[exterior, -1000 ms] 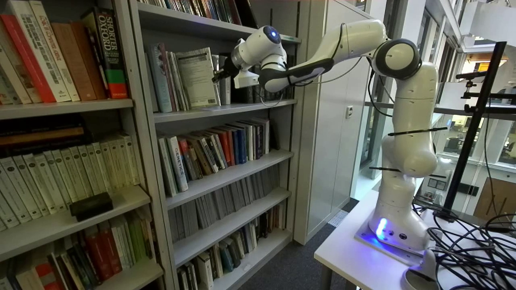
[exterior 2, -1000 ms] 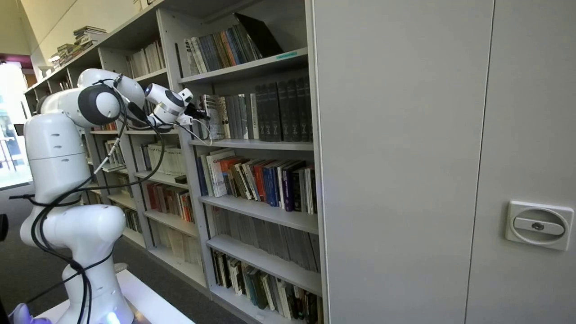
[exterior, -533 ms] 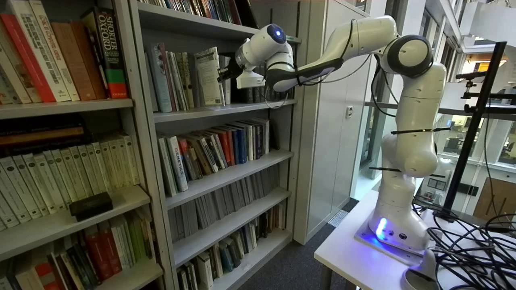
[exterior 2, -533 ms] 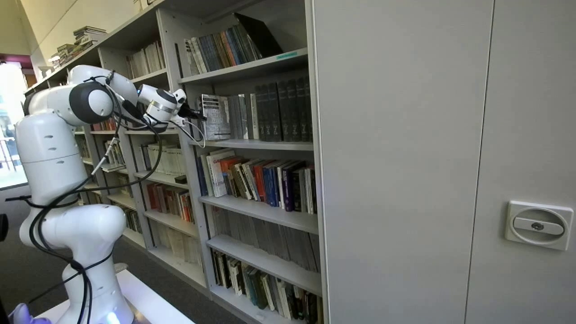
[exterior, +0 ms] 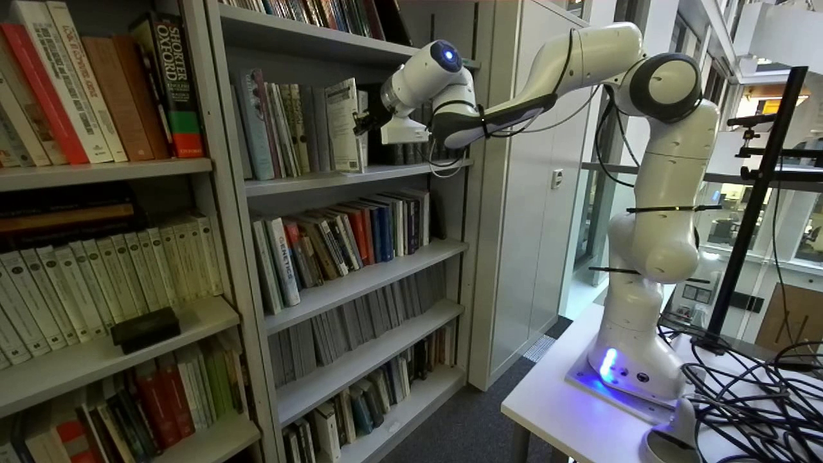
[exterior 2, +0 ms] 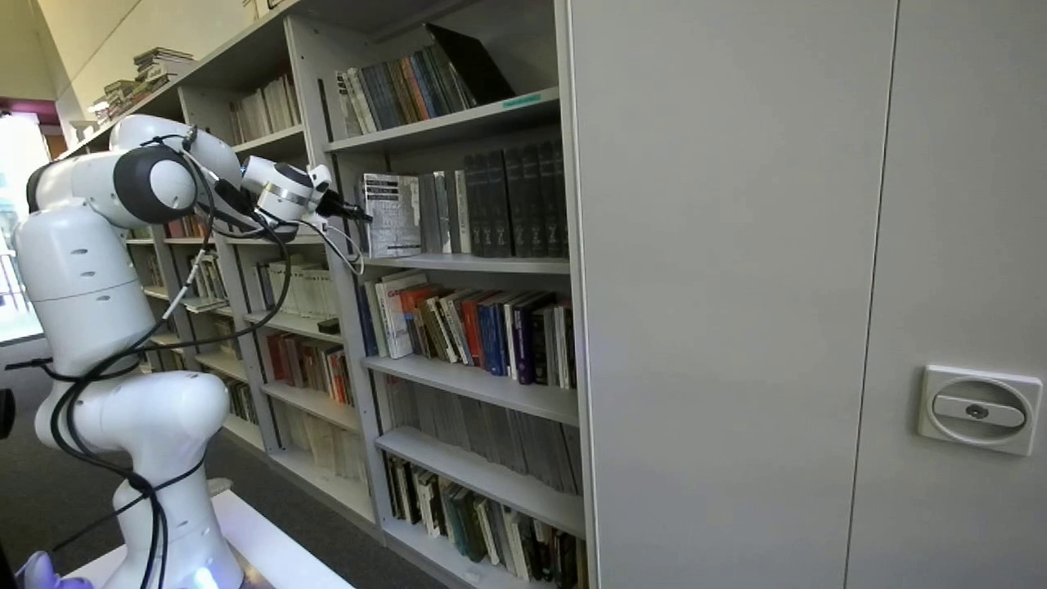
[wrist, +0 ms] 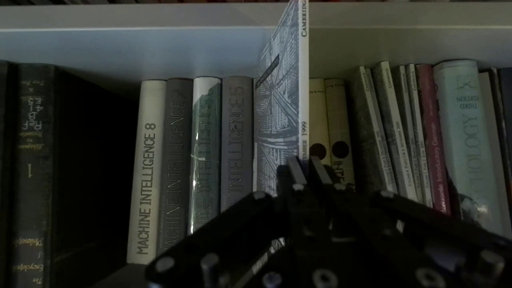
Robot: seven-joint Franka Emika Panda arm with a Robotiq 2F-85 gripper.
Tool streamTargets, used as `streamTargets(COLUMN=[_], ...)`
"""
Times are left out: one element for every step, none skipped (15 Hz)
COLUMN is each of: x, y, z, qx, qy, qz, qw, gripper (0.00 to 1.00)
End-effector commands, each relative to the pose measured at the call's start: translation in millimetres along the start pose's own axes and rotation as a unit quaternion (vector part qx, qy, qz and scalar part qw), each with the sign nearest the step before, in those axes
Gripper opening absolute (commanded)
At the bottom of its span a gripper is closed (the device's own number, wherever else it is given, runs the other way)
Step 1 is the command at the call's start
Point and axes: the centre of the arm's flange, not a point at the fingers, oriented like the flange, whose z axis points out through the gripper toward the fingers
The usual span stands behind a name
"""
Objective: Pick up the small book from the shelf and move it to the right.
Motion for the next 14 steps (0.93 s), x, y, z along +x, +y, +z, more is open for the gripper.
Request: streamTargets(x=[0,3,7,9,11,12,12,13,15,17,19,19,22,23], y=[9,11,13,16,19,21,24,26,28,30,32,34,34,34], z=[-5,-2,2,5,8,10,13,14,16,17,17,18,18,18], qx=[-0.016,-0.019,-0.023,-0.028,-0.033,-0.037,-0.041,-0.046,-0.051,-0.054,-0.057,-0.059,-0.060,-0.061], qy=[0.012,0.014,0.014,0.014,0.014,0.013,0.013,0.013,0.016,0.018,0.019,0.020,0.021,0.023], qz=[0.013,0.012,0.012,0.013,0.015,0.018,0.019,0.018,0.017,0.016,0.016,0.015,0.013,0.012], qw=[0.9997,0.9996,0.9996,0.9994,0.9993,0.9991,0.9989,0.9987,0.9985,0.9983,0.9981,0.9979,0.9979,0.9978], gripper=[0.02,0.02,0.02,0.02,0.02,0.02,0.02,0.02,0.02,0.02,0.02,0.02,0.02,0.02])
